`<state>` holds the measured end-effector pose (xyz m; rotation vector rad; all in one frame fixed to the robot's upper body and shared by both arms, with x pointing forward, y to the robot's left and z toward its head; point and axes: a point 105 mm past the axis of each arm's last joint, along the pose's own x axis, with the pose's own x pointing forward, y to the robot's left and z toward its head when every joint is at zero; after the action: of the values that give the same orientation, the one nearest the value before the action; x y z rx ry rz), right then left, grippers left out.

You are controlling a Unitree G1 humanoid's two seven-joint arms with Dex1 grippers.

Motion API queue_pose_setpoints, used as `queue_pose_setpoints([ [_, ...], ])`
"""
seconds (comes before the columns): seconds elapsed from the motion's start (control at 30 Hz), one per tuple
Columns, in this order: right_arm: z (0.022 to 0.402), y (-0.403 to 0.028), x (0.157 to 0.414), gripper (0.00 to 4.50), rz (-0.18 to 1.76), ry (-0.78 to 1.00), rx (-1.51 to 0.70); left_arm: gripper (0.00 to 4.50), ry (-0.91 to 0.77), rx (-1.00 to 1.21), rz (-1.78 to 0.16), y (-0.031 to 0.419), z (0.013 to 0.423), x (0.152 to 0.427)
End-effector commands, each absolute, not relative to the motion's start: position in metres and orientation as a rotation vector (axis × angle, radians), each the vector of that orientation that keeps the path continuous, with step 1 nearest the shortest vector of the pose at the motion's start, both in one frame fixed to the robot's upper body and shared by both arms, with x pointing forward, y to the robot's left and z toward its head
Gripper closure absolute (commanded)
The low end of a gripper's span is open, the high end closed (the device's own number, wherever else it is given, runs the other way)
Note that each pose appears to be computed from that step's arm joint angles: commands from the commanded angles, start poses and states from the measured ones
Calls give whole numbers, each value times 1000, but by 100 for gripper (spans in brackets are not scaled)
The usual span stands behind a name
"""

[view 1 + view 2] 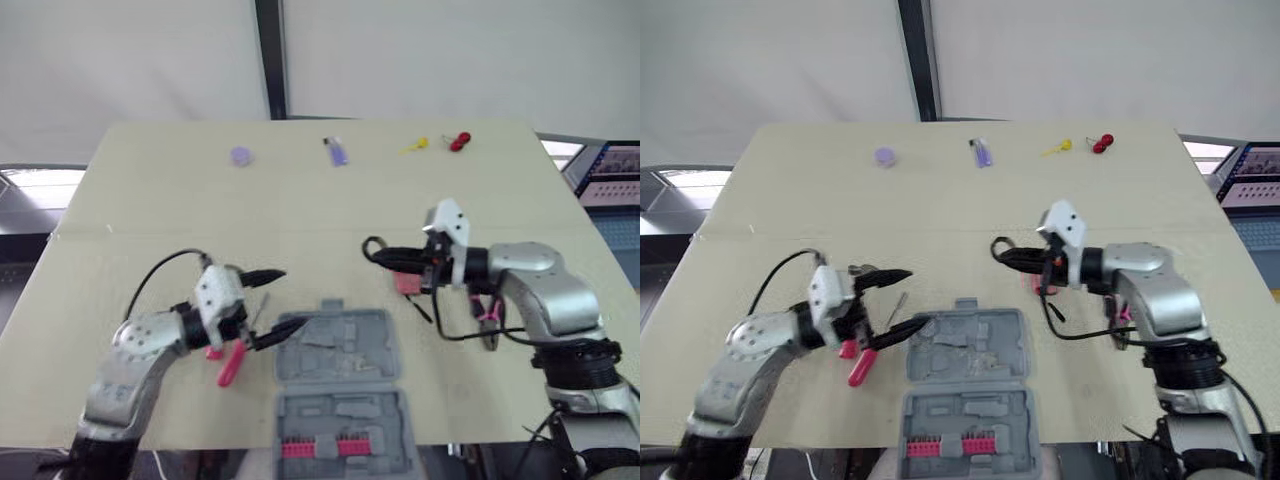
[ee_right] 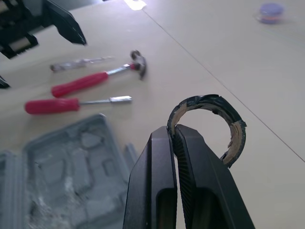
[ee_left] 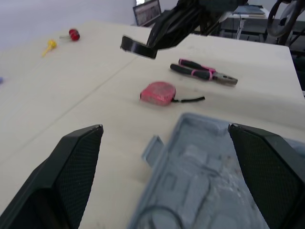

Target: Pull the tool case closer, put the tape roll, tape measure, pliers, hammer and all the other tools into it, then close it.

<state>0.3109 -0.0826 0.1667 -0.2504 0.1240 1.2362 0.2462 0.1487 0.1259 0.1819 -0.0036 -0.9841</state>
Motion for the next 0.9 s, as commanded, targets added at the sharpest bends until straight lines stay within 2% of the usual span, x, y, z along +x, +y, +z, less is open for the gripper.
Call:
queue_pose_setpoints([
  [0.03,163,-55,299,445,1283,108,-255,0,-48,185,-900,164,134,227],
  [0.23,135,-15,291,445,1341,157,-299,0,-17,106,-789,170,122,197],
  [0.5,117,9,278,445,1422,198,-359,0,-37,50,-718,161,116,186],
  [0.9,98,17,281,445,1423,254,-398,0,-31,19,-649,166,110,180],
])
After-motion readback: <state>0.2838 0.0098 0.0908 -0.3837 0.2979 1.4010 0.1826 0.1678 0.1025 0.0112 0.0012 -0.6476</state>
